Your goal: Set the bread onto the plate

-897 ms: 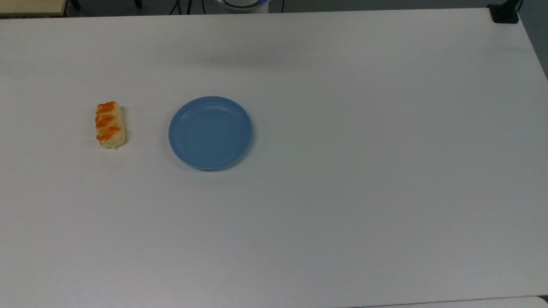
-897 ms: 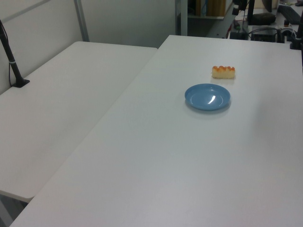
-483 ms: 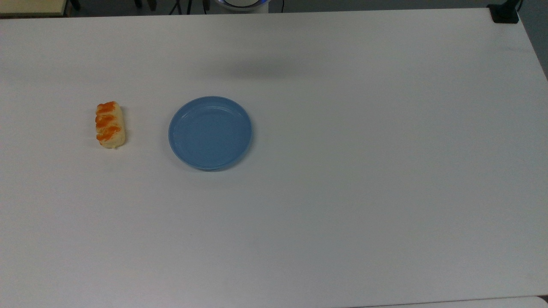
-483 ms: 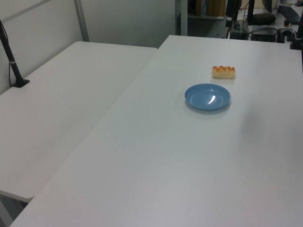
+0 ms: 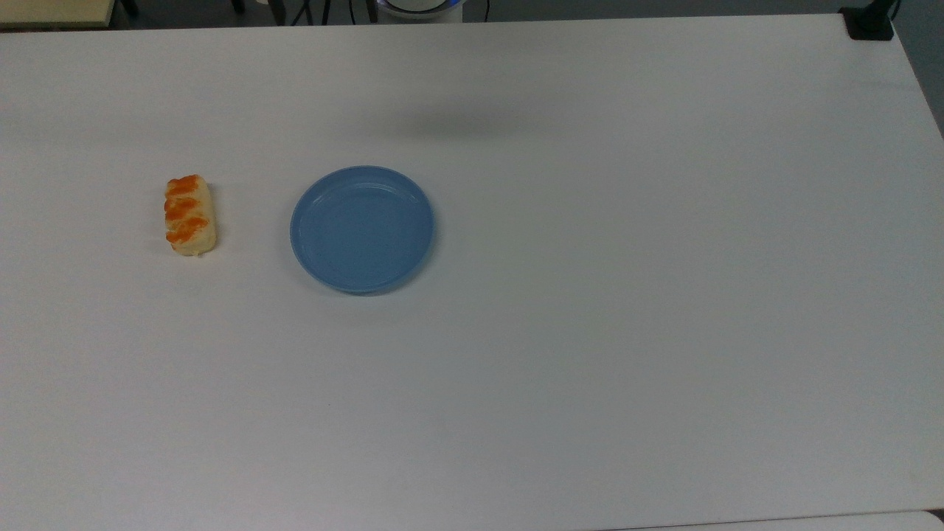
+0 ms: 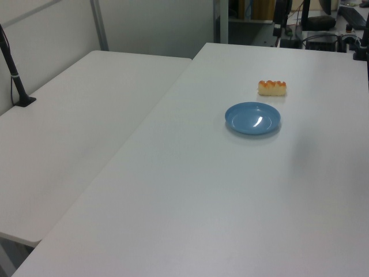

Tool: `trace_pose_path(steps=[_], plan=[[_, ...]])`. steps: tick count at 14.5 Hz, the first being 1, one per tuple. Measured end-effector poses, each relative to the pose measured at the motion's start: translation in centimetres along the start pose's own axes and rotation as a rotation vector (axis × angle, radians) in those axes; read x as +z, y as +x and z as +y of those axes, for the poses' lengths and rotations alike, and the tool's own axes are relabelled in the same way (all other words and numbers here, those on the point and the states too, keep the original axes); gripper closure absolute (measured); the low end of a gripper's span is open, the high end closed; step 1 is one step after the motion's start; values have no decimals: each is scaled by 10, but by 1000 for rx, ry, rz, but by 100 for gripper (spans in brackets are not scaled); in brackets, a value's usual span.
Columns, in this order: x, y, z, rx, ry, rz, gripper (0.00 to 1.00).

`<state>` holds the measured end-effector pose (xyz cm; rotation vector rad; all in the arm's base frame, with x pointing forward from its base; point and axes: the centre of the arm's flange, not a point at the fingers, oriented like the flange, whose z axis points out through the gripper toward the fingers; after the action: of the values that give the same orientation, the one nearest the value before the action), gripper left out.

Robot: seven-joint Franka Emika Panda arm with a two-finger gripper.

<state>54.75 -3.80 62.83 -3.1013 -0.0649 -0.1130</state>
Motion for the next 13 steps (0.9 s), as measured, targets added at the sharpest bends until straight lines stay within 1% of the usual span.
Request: trace_pose_path(steps=[7,11,13], plan=[[2,1,-1,-3,-3,-4,0],[4,-1,26,44,-15,-9,0],[8,-1,39,58,-42,-21,0]])
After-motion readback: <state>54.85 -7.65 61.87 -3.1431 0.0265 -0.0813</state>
